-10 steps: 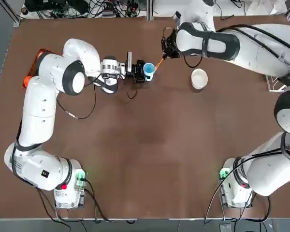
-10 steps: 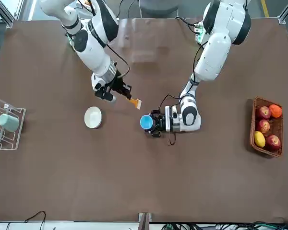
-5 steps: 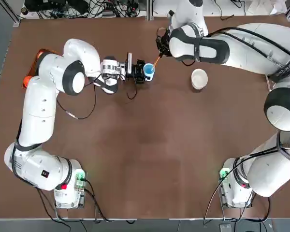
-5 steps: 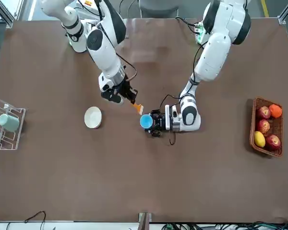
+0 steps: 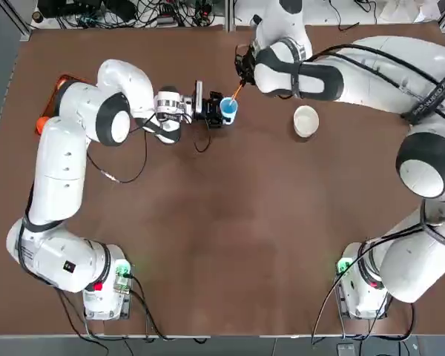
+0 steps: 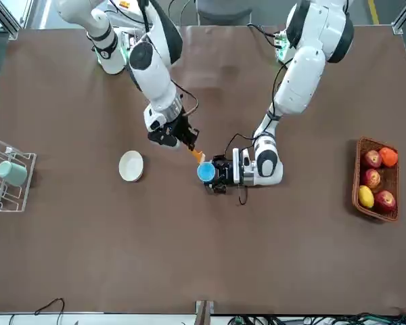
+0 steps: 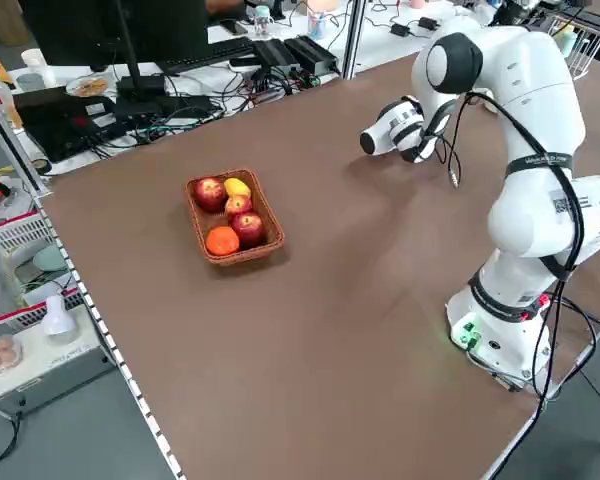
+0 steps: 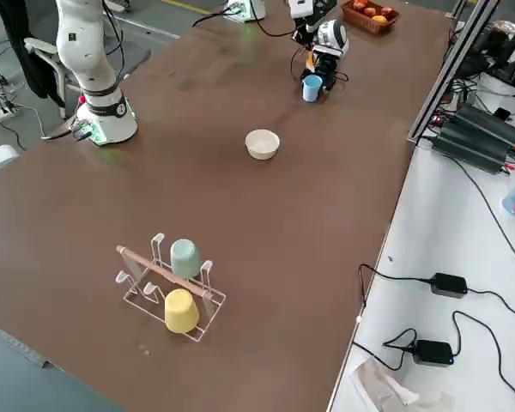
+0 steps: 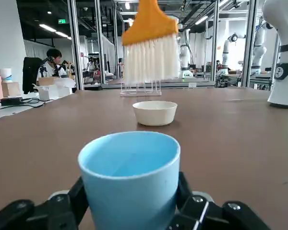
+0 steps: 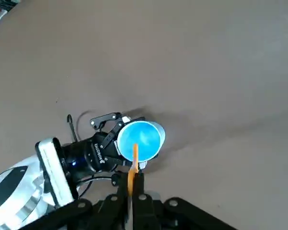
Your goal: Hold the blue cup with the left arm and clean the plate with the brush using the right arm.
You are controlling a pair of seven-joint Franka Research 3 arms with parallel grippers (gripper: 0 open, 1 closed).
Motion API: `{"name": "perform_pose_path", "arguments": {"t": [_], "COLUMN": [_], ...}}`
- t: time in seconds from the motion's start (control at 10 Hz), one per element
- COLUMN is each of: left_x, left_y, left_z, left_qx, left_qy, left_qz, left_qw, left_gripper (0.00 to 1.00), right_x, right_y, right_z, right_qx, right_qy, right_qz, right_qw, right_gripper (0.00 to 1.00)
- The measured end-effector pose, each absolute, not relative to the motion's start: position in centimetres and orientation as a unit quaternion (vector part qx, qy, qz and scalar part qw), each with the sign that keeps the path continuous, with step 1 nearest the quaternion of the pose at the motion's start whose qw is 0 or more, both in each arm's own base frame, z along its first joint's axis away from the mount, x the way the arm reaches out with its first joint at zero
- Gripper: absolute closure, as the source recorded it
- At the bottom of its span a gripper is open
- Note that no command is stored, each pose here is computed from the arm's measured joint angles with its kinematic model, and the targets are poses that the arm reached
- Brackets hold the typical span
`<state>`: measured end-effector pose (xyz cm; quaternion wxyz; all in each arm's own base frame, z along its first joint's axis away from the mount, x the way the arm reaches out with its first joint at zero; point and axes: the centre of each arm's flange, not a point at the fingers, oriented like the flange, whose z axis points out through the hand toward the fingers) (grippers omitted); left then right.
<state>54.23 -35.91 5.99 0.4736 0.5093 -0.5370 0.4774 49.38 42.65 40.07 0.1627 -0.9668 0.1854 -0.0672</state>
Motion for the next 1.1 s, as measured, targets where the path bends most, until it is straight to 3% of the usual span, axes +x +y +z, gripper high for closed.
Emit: {"name": "perform_pose_path", "arguments": {"t": [1.1], "left_x": [54.2], "left_y": [-35.9], "left_z": [6.0], "left_qx": [0.509], "left_qy": [-0.537], "left_qz": [0.477], "left_qw": [0.474], "left_gripper": [0.27], "right_x": [49.2], "right_y": [45.2], "right_z": [37.7], "right_qx": [-0.969], "right_qy": [0.188], "right_qz": [-0.092], "right_qw": [0.129], "right_gripper": [0.95]}}
